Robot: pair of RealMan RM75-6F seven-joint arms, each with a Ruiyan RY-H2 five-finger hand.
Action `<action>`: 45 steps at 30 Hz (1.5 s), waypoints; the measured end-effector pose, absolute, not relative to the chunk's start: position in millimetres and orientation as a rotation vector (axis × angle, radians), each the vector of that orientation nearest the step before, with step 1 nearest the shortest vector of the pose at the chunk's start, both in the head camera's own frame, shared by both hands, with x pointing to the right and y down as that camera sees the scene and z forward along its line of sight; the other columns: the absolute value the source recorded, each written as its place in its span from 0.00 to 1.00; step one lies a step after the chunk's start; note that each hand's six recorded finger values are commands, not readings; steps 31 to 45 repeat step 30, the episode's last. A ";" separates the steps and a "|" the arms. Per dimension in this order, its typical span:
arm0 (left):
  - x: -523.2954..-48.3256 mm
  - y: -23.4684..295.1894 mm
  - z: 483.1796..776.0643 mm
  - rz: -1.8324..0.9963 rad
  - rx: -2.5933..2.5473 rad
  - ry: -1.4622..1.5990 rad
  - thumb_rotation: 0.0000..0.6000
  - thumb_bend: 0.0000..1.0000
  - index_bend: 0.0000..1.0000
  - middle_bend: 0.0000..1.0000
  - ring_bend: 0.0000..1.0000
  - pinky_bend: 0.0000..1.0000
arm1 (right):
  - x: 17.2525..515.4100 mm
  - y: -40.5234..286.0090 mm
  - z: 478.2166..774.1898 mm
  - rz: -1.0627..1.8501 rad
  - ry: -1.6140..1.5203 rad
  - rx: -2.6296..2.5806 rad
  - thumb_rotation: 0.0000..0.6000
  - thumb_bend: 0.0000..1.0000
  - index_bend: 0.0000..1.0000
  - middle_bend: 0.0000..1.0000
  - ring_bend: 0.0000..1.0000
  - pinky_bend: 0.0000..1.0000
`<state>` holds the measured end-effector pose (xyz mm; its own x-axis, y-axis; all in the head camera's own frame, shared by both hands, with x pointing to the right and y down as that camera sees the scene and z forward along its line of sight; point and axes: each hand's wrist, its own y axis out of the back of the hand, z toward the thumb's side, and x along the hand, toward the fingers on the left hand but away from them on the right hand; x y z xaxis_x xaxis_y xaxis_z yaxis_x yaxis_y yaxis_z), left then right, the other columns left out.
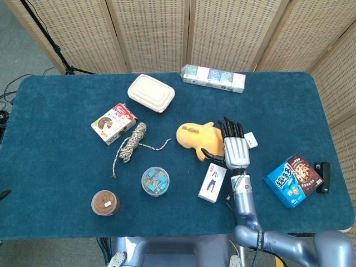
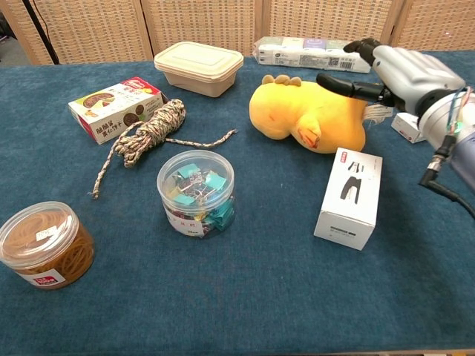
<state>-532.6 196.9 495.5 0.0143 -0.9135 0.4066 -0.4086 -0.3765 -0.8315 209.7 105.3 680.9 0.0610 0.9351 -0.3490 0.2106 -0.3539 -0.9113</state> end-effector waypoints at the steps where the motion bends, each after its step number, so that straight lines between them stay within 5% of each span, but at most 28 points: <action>1: -532.3 197.1 495.7 -1.348 -1.805 1.347 1.00 0.00 0.00 0.00 0.00 0.00 | 213.7 105.5 675.5 1.335 -1.165 -1.648 0.00 0.00 0.00 0.00 0.00 0.00; 16: -514.9 205.2 507.9 -1.406 -1.767 1.260 1.00 0.00 0.00 0.00 0.00 0.00 | 339.9 105.9 588.4 1.260 -1.116 -1.446 0.04 0.00 0.00 0.00 0.00 0.00; 30: -501.0 224.5 514.3 -1.386 -1.742 1.247 1.00 0.00 0.00 0.00 0.00 0.00 | 417.0 175.2 554.6 1.185 -1.190 -1.499 0.02 0.00 0.00 0.00 0.00 0.00; 45: -501.0 224.5 514.3 -1.386 -1.742 1.247 1.00 0.00 0.00 0.00 0.00 0.00 | 417.0 175.2 554.6 1.185 -1.190 -1.499 0.02 0.00 0.00 0.00 0.00 0.00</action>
